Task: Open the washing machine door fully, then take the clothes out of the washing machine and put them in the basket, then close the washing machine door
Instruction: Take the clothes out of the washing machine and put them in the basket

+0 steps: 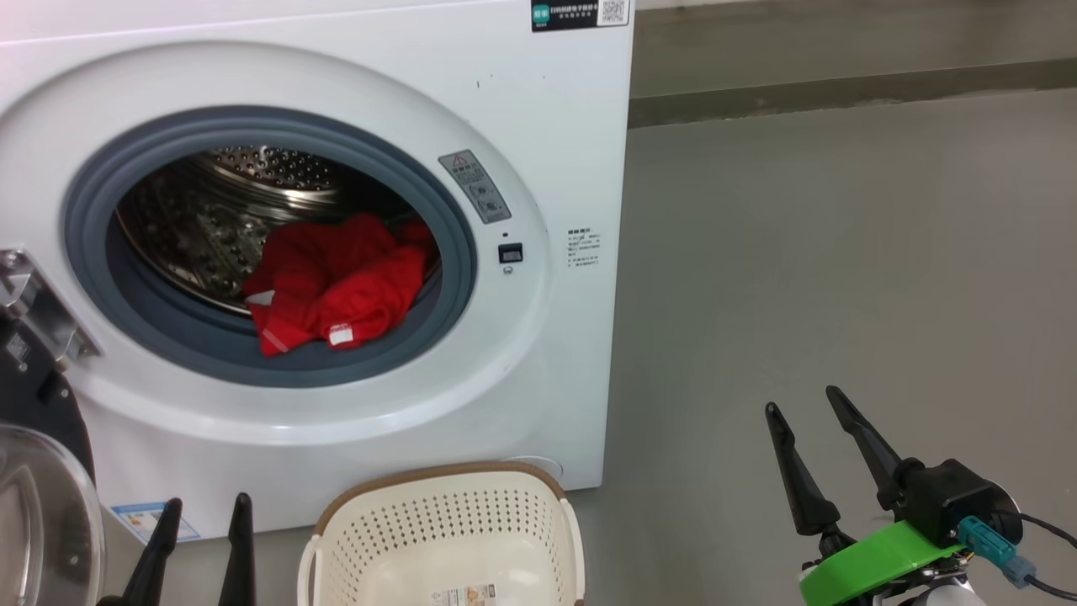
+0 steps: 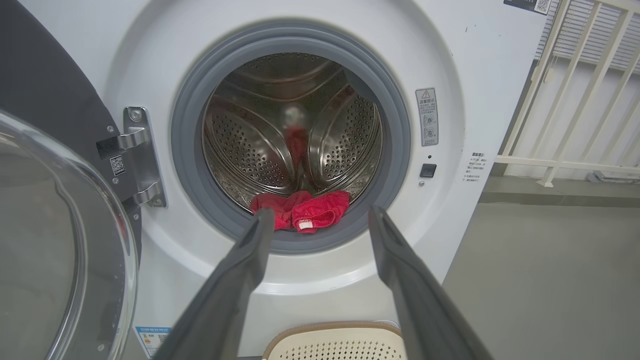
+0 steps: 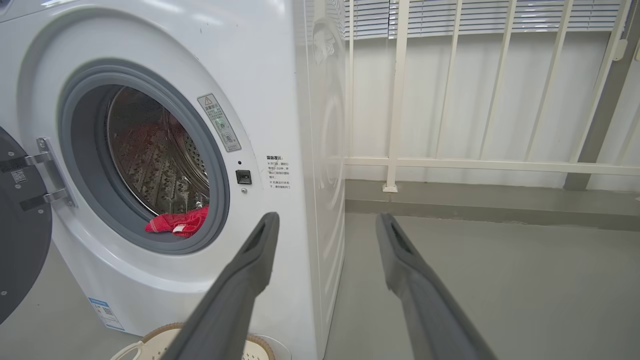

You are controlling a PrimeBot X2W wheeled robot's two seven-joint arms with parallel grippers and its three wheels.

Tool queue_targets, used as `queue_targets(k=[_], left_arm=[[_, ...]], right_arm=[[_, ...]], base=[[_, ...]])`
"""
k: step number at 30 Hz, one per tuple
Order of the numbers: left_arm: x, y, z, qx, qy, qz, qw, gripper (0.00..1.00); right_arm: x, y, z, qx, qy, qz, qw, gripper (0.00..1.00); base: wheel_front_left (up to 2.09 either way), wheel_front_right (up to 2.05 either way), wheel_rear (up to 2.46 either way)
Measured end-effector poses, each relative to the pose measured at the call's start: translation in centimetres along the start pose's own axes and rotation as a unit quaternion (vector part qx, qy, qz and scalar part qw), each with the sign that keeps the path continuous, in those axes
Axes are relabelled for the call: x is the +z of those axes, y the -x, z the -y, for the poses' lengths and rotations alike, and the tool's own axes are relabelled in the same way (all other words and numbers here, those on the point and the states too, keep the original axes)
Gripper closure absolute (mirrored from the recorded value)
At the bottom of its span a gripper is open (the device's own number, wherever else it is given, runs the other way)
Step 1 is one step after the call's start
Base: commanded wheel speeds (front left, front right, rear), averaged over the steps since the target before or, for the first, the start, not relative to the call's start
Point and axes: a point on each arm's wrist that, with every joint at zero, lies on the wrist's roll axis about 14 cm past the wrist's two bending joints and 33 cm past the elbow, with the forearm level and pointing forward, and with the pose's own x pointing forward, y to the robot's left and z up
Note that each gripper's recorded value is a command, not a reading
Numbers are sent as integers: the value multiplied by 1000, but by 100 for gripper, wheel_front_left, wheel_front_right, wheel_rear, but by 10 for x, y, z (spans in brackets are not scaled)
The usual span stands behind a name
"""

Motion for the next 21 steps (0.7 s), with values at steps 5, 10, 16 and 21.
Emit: queue_targets(k=[5, 10, 16, 21], left_arm=[[1, 0, 0, 1, 6, 2, 1000, 0], [2, 1, 1, 2, 7, 4, 1000, 0], [4, 2, -1, 8, 6, 9, 1000, 0], [4, 2, -2, 11, 5, 9, 1000, 0]], right_arm=[[0, 0, 0, 1, 0, 0, 1000, 0], [1, 0, -1, 1, 1, 1, 1000, 0], [2, 0, 2, 1, 6, 1, 1000, 0], [1, 0, 2, 1, 6, 1, 1000, 0]], base=[[46, -46, 0], [1, -1, 0], [0, 0, 0], [0, 0, 0]])
